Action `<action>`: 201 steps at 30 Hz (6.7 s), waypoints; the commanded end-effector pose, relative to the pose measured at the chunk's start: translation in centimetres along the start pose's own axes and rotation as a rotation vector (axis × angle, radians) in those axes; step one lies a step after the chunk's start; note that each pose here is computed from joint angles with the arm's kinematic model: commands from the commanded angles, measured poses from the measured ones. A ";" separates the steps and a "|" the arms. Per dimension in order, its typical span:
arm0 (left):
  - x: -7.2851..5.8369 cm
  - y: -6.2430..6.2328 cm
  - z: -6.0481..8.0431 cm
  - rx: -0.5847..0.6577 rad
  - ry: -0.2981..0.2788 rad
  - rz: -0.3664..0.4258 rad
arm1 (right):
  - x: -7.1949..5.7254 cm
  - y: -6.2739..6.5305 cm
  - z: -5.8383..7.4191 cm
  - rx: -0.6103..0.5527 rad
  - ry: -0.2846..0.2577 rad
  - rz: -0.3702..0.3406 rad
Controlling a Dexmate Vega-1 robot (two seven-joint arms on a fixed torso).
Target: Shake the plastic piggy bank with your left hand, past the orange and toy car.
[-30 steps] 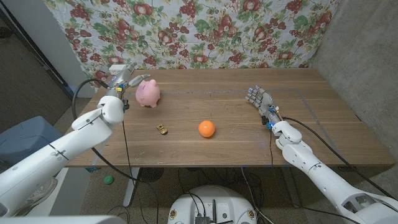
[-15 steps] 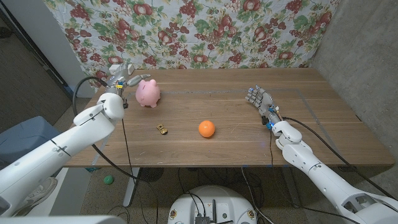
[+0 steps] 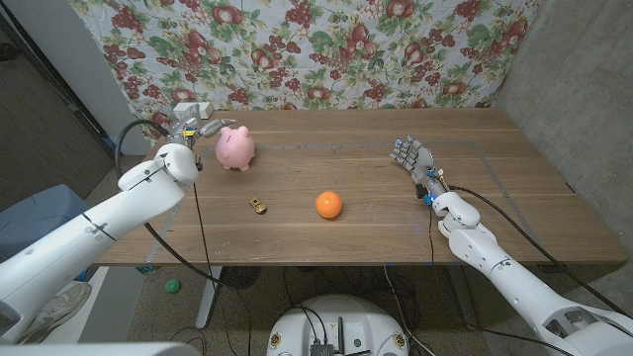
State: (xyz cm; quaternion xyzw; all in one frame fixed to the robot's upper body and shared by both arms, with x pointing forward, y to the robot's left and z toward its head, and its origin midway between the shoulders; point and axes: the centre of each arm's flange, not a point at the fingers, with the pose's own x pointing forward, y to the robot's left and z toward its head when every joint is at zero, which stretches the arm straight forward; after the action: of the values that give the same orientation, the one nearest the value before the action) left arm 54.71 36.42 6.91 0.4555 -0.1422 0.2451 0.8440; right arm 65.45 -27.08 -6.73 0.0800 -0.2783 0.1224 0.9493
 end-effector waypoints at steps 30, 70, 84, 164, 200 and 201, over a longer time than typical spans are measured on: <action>5.1 0.3 -1.4 0.054 0.033 -0.215 | 0.4 0.0 0.1 -0.004 0.011 -0.011; 6.2 -2.9 -0.7 0.050 0.173 -0.227 | 0.5 -1.4 -0.3 0.014 0.020 -0.026; 6.0 -4.0 -0.7 0.048 0.255 -0.195 | 0.8 -1.7 -0.5 0.013 0.025 -0.019; 7.8 -8.9 1.8 -0.008 0.352 -0.251 | 2.0 -3.5 -1.4 0.021 0.046 -0.068; 6.8 -8.1 1.4 -0.124 0.353 -0.001 | 1.5 -3.0 -0.8 0.005 0.041 -0.074; 6.8 -8.1 1.4 -0.130 0.348 0.002 | 1.5 -3.1 -0.7 0.001 0.040 -0.073</action>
State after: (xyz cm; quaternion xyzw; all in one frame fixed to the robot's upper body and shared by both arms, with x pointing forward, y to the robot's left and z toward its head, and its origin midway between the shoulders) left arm 65.24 33.33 5.02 0.3644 0.0128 0.2979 0.8822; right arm 68.22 -29.42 -6.83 0.0903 -0.2537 0.0915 0.9587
